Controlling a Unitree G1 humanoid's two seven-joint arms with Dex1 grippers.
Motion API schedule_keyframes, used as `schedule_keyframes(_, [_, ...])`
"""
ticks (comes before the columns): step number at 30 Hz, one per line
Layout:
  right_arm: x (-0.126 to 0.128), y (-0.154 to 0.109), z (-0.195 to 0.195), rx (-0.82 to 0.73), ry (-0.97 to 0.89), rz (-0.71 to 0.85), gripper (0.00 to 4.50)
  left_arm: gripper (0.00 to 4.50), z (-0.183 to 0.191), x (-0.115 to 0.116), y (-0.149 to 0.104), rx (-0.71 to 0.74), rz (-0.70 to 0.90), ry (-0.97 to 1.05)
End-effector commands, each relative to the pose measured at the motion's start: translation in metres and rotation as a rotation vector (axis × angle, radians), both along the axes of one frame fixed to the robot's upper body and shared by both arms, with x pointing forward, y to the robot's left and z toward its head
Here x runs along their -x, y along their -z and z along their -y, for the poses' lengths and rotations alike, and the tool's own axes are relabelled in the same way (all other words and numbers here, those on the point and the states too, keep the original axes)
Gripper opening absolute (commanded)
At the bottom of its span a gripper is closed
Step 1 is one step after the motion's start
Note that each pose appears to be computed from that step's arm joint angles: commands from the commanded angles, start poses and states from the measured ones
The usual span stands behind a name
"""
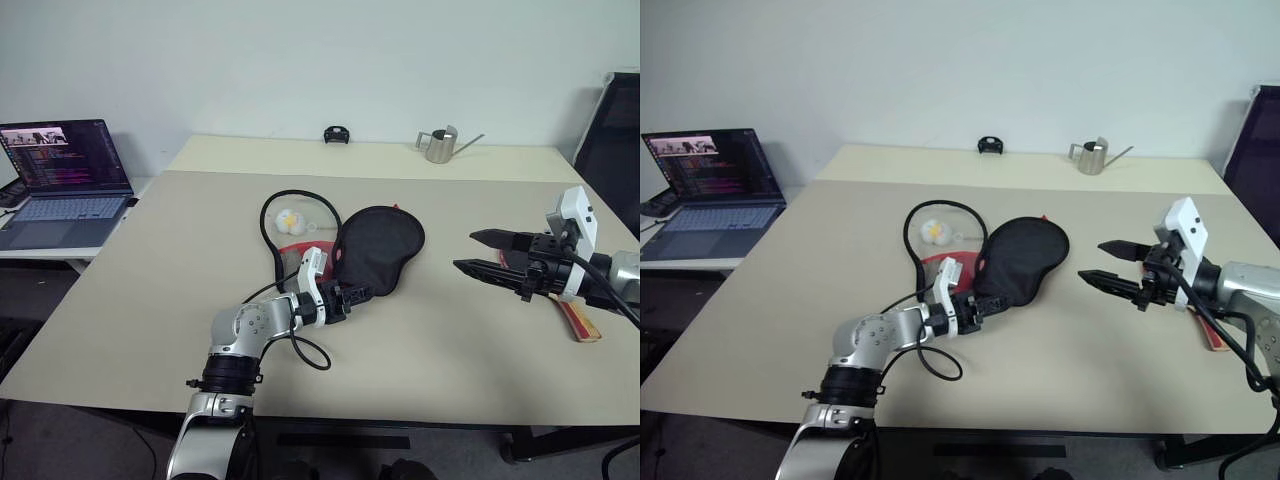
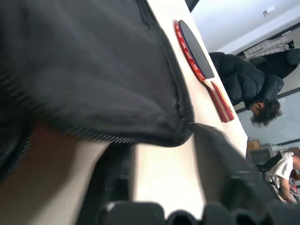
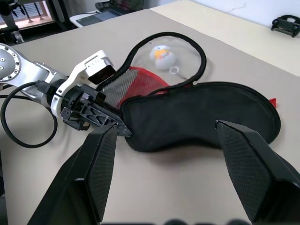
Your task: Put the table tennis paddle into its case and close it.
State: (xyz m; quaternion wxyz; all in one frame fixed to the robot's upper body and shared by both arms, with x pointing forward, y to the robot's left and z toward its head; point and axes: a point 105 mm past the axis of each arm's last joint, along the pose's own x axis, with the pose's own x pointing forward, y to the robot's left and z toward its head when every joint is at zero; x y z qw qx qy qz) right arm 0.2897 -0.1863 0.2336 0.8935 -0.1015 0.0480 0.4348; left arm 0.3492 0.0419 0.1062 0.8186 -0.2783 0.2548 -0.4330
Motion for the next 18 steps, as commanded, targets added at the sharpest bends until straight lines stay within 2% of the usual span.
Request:
schedule_keyframes(1, [0.006, -0.015, -0.001, 0.007, -0.013, 0.063, 3.63, 3.16, -0.008, 0.004, -0.022, 0.031, 0.065, 0.009])
schedule_keyframes(5, [0.006, -0.016, 0.0, 0.009, -0.014, 0.062, 3.63, 4.48, -0.023, 0.017, -0.023, 0.015, 0.06, 0.026])
schedule_keyframes(10, [0.006, -0.015, 0.001, 0.016, -0.019, 0.054, 3.63, 4.48, -0.046, 0.042, -0.01, -0.091, 0.049, 0.071])
schedule_keyframes(18, [0.009, -0.015, -0.002, 0.041, -0.075, 0.03, 3.63, 4.48, -0.05, 0.071, -0.003, -0.19, 0.1, 0.195])
